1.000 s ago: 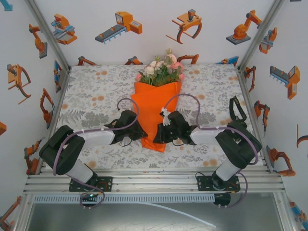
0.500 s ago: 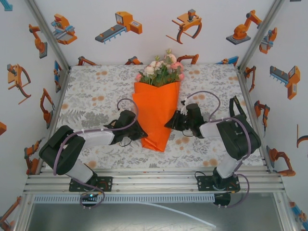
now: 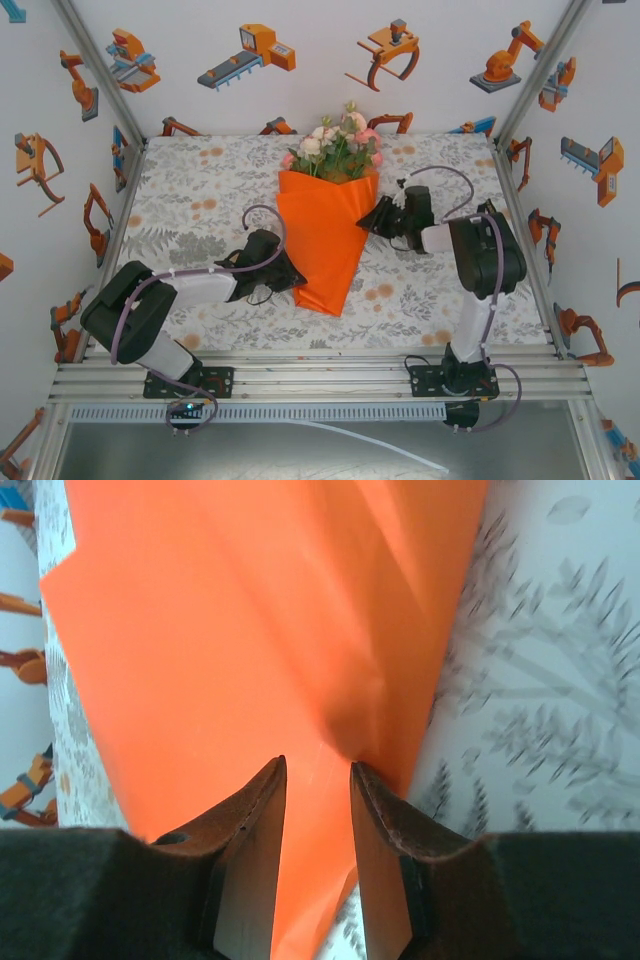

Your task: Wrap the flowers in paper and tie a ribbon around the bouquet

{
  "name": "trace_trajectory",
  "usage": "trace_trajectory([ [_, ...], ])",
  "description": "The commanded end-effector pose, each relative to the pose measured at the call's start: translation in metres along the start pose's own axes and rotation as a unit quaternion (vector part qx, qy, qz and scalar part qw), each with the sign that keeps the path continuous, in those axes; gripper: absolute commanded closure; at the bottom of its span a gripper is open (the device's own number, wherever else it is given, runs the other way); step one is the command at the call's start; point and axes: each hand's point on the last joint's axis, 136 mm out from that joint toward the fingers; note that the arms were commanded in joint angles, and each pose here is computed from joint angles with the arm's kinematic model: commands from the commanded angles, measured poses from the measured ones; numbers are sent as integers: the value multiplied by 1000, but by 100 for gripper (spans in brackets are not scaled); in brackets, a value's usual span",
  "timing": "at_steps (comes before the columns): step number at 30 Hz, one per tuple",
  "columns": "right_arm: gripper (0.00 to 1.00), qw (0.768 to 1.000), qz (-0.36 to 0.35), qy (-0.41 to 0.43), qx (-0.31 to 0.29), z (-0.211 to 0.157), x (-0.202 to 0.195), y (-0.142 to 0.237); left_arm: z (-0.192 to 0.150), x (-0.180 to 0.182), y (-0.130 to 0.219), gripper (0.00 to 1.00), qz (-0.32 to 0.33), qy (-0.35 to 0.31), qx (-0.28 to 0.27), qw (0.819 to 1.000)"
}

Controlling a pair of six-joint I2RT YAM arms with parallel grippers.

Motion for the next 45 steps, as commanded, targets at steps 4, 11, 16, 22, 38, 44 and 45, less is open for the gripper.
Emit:
trace_trajectory([
  [4, 65, 1000, -17, -4, -23, 43, -20, -12, -19, 33, -4, 90, 49, -6, 32, 998],
  [11, 64, 999, -37, -8, -30, 82, -41, -25, -18, 35, -5, 90, 51, -2, 31, 998],
  [16, 64, 998, -55, -5, -37, 110, -54, -29, -19, 35, -5, 90, 49, -1, 33, 998],
  [22, 63, 998, -53, 31, -35, 143, -25, -16, -11, 29, 3, 89, 43, -10, 16, 999],
  [38, 61, 991, -14, 125, -47, 5, 90, 113, 53, -22, 68, 62, 45, -73, -86, 993],
  [44, 62, 991, -3, 133, -2, -62, 103, 110, 56, -33, 102, 64, 38, -105, -107, 988],
  [45, 63, 991, 0, 132, 5, -74, 105, 107, 54, -42, 105, 66, 24, -118, -106, 987],
])
Point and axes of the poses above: each hand's point on the last joint's axis, 136 mm out from that joint toward the fingers, its own y axis back along the fingers, its own x axis along the line the jaws close on, z = x × y, and after that the axes turned 4 degrees about -y, right-handed
